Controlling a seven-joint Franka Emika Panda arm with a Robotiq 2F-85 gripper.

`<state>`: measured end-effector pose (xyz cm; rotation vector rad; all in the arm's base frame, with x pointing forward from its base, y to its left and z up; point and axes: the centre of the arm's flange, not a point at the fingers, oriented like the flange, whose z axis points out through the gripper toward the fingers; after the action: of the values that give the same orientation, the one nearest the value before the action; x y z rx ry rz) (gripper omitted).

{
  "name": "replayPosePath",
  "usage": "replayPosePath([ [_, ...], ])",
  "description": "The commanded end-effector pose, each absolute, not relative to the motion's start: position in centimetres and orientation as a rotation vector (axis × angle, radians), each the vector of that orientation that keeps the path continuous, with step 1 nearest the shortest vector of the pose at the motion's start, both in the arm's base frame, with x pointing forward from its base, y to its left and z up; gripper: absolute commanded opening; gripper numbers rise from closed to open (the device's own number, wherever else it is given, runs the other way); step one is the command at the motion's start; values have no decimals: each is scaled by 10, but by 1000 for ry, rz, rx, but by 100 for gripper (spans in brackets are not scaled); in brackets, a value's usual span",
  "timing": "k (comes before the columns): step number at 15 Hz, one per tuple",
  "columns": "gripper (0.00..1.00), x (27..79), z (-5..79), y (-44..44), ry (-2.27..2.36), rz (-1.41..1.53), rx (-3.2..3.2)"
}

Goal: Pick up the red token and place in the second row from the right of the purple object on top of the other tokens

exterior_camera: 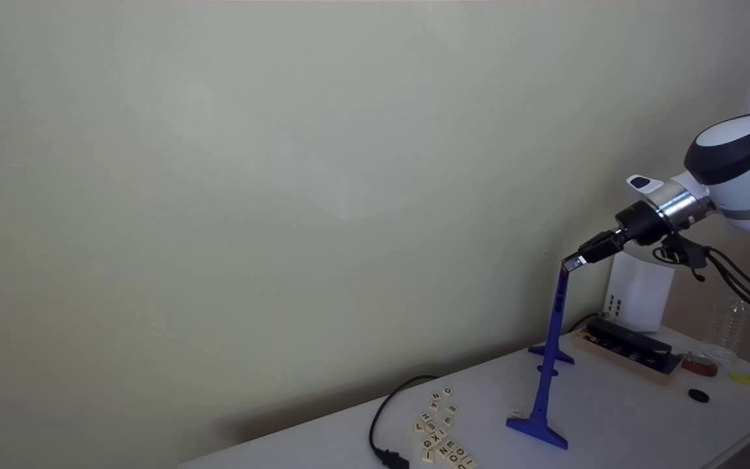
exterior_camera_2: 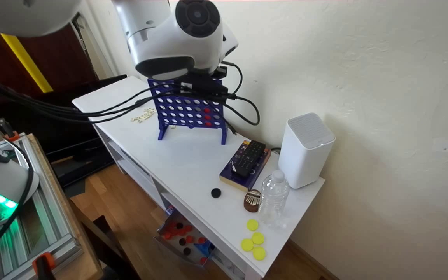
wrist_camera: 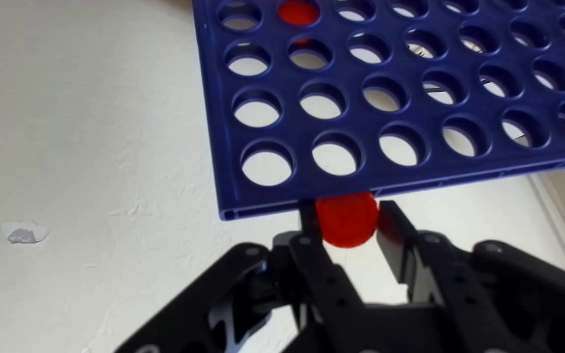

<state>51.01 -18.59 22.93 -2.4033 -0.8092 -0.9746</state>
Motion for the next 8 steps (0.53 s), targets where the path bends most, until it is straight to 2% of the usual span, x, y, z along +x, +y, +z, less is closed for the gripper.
replayPosePath([
  [1,10,502,218,-182,-873,-928,-2431],
  [8,10,502,219,-179,-894,-934,-2440],
])
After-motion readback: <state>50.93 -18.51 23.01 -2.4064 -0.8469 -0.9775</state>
